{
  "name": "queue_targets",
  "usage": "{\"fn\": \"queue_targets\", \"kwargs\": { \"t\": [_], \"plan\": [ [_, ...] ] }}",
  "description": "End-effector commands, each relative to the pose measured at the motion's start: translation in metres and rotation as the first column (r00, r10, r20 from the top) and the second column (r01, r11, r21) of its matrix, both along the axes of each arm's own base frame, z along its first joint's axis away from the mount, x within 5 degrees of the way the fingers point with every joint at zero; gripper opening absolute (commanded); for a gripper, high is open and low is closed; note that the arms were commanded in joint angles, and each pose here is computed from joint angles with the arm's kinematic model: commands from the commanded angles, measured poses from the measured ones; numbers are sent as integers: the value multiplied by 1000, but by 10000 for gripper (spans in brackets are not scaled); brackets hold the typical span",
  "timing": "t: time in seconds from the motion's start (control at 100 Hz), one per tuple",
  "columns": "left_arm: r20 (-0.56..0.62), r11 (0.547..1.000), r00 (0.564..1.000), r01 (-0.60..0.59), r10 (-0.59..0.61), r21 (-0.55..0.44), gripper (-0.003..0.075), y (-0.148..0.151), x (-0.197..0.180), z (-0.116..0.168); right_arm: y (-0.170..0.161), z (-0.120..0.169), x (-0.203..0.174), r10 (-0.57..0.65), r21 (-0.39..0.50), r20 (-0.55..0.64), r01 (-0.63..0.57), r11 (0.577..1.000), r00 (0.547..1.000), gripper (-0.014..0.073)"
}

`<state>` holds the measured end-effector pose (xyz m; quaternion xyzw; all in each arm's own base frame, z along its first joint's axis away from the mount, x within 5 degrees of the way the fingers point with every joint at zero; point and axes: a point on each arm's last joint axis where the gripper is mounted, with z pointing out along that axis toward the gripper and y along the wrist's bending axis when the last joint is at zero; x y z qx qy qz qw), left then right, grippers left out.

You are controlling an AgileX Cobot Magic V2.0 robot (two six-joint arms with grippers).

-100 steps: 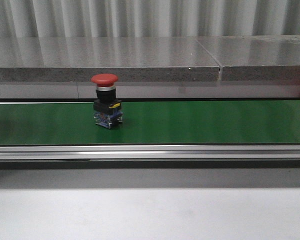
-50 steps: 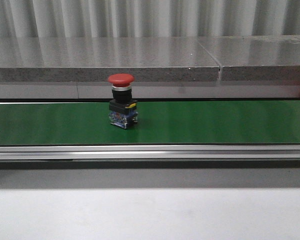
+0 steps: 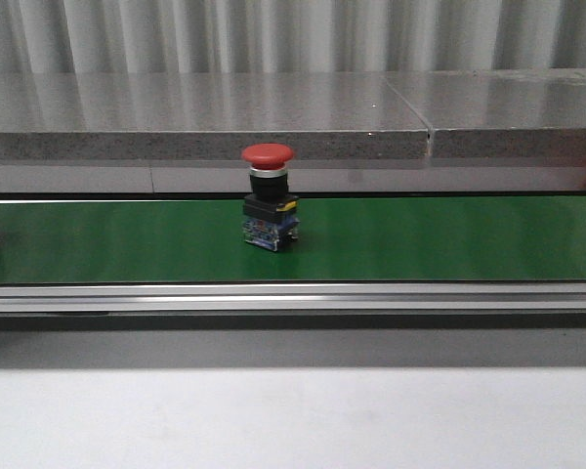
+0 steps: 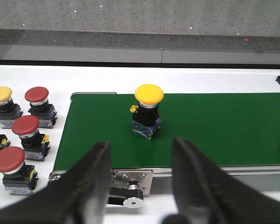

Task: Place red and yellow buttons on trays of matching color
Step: 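Set the yellow button on the belt and open the left gripper, then lower the right gripper onto the red button on the belt and grasp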

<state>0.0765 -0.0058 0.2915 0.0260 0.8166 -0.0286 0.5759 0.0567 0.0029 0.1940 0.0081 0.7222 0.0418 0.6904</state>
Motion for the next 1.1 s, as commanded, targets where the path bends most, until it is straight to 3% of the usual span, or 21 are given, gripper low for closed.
{"fn": "queue_targets", "kwargs": {
  "t": [0.0, 0.05, 0.23, 0.4, 0.59, 0.79, 0.92, 1.09],
  "plan": [
    [116, 999, 993, 17, -13, -34, 57, -1, -2, 11, 0, 15, -2, 0, 2, 120, 0, 1000, 993, -69],
    [118, 999, 993, 18, -13, -39, -21, -2, -2, 10, 0, 16, -2, 0, 4, 132, 0, 1000, 991, -69],
    [129, 999, 992, 19, -14, -42, -21, -2, -2, 11, -1, 31, -4, -10, 131, 200, -17, 991, 980, -69],
    [129, 999, 992, 19, -14, -42, -21, -2, -2, 11, 1, 65, -9, 5, 136, 176, -29, 990, 984, -69],
    [127, 999, 992, 19, -14, -41, -21, -2, -2, 11, 5, 110, -3, 48, 110, -84, -39, 993, 995, -69],
    [108, 999, 994, 17, -13, -40, -21, -2, -2, 9, 9, 144, 25, 82, 51, -399, -67, 996, 913, -69],
    [108, 999, 994, 17, -13, -40, -21, -2, -2, 9, 12, 159, 46, 99, 75, -444, -73, 994, 891, -69],
    [108, 999, 994, 17, -13, -40, -21, -2, -2, 9, 16, 157, 68, 125, 130, -464, -72, 989, 877, -69]
  ]
}}
